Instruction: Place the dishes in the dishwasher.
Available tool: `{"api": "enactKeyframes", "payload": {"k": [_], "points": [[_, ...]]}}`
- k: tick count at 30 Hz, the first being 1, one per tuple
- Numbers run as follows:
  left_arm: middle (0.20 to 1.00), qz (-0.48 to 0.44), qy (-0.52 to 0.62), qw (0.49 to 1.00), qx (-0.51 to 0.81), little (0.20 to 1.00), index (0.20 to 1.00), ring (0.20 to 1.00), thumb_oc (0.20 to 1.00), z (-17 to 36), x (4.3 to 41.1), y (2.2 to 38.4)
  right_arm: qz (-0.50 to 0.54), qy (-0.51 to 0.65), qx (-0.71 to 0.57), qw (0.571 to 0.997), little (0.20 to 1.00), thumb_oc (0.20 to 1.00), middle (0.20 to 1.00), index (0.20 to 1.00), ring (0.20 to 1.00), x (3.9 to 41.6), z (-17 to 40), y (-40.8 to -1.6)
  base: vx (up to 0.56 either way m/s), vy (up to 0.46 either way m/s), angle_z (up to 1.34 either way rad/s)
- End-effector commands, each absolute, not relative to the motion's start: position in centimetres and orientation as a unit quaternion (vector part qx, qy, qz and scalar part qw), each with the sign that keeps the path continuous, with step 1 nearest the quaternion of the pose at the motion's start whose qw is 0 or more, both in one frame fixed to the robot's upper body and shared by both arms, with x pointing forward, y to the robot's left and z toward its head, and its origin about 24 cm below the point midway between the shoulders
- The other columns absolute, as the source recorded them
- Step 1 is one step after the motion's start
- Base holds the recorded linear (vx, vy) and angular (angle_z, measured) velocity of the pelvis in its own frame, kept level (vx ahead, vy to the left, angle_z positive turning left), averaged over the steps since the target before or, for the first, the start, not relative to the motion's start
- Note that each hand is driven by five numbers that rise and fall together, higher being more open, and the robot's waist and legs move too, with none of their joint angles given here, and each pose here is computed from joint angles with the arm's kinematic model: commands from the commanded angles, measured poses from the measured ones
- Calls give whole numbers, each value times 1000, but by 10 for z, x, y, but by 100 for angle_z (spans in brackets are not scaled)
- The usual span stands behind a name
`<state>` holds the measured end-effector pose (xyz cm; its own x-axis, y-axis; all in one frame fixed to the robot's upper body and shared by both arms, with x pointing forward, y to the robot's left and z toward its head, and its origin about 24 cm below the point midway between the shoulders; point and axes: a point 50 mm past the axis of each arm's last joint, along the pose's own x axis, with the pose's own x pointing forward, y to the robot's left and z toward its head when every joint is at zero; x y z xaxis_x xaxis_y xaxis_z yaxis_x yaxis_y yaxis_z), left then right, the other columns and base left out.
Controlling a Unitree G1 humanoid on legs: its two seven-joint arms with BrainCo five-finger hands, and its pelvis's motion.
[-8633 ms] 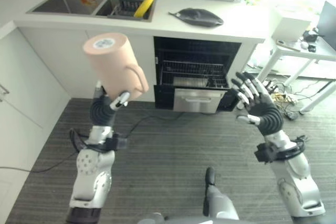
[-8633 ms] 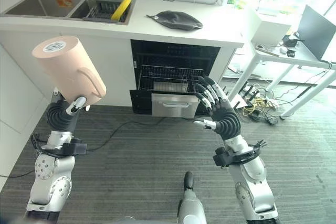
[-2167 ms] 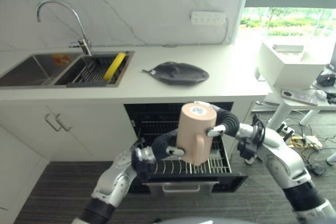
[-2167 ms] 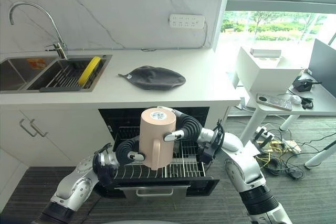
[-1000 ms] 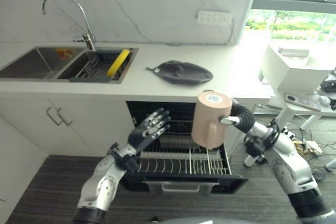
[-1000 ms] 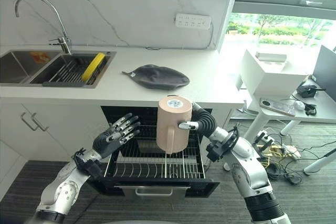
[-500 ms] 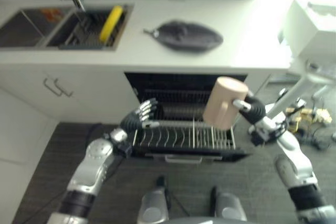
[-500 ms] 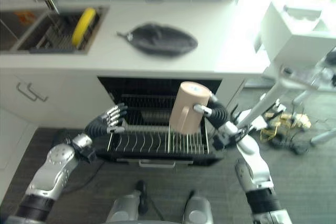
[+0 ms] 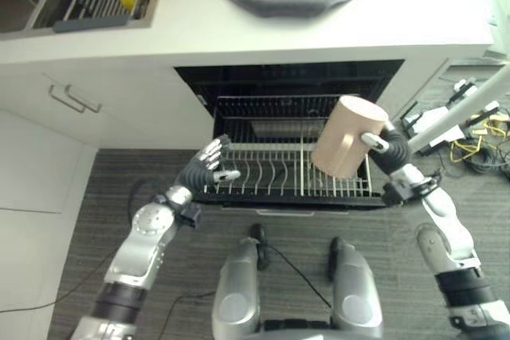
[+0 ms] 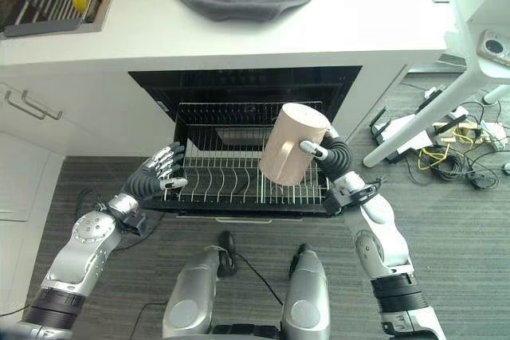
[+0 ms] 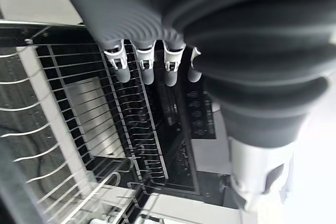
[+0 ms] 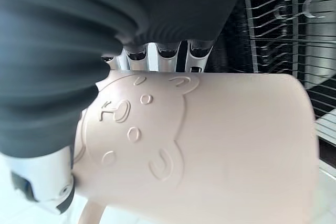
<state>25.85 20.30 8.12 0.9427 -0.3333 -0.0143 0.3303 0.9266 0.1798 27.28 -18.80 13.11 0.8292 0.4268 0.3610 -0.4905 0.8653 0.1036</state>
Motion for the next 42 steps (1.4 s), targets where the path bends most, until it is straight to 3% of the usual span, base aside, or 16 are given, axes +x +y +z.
{"api": "enactKeyframes", "payload": {"k": [1, 10, 21, 42], "points": [[1000, -178, -51, 976, 113, 1000, 1000, 1000, 1000, 93, 252, 202, 246, -252, 130, 927, 200, 200, 200, 200, 200, 265, 156, -189, 252, -19, 3], [1000, -172, -67, 979, 83, 1000, 1000, 1000, 1000, 92, 249, 203, 224, -252, 171, 926, 200, 200, 200, 200, 200, 262, 145, -191, -6, 33, 2], [1000, -185, -142, 971, 55, 1000, 1000, 1000, 1000, 114, 263, 192, 219, -290, 130, 922, 200, 200, 200, 200, 200, 268, 165, -193, -56, -2, 1], [1000, -224, -16, 960, 170, 1000, 1000, 1000, 1000, 79, 253, 198, 218, -209, 151, 941, 200, 200, 200, 200, 200, 263, 138, -187, 96, -24, -2]]}}
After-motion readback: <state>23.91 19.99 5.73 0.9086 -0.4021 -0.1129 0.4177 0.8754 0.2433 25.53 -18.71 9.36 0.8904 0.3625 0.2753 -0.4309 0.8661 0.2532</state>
